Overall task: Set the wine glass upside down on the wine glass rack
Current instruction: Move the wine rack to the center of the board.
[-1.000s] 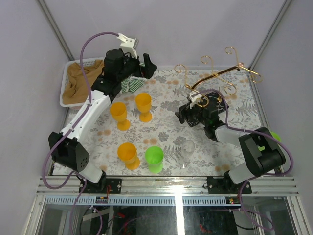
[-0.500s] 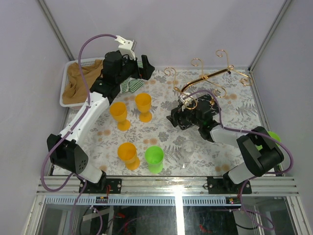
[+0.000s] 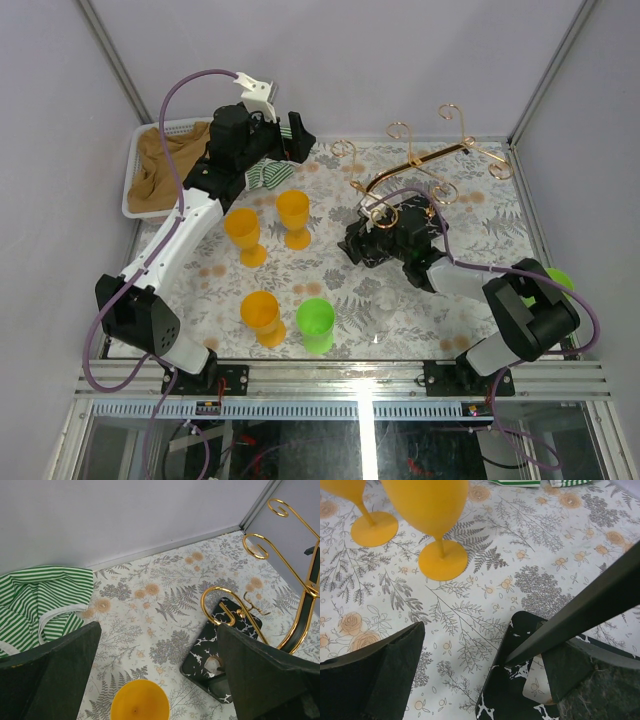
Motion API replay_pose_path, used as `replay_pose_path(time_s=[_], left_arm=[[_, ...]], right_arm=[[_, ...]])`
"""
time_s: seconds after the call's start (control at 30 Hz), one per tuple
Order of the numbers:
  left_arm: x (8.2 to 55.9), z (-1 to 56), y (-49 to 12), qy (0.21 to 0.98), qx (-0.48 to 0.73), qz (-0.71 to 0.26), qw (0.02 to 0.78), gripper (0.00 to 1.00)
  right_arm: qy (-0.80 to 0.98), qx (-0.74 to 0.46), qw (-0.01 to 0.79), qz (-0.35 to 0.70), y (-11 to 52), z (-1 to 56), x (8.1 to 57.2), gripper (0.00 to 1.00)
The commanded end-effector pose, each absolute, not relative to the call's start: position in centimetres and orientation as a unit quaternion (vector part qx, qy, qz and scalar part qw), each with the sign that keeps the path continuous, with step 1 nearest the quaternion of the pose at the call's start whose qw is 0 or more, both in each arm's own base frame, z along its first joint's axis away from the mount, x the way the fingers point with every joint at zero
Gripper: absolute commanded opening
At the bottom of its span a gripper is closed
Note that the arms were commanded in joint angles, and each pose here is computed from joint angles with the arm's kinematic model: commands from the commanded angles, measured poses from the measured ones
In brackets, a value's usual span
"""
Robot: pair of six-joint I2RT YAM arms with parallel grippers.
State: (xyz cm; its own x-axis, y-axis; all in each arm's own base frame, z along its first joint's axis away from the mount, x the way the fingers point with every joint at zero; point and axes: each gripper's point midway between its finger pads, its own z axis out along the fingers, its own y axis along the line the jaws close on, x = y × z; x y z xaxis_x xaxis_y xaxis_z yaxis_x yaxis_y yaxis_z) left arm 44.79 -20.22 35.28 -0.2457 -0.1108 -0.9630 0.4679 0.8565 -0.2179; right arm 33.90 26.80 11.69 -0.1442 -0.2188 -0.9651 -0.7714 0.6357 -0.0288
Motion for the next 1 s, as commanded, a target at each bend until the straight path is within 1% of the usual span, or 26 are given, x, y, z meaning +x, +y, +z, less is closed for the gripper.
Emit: replay_pose_path(time_s=[0.0,0.2,0.6,0.97], left_arm=[[44.9,37.3,-19.8,0.731,0.124,-0.234,0.629,1.00],[44.5,37.2,-19.7,0.732,0.128,-0.231,0.628,1.00],[44.1,36.2,-18.9,0.738,0.122,-0.214,0.628,1.00],[44.1,36.0,-18.5,0.742,0.116,-0.206,0.627,1.00]], right_arm=[[0.676,-0.406,0.538,0.296,30.7,12.9,31.7,0.99],[0.678,-0.418,0.528,0.293,31.4,12.6,31.1,0.99],[0.743,-0.368,0.520,0.206,28.0,8.9,32.7,0.99],[0.729,-0.414,0.508,0.199,27.1,8.0,30.8,1.00]])
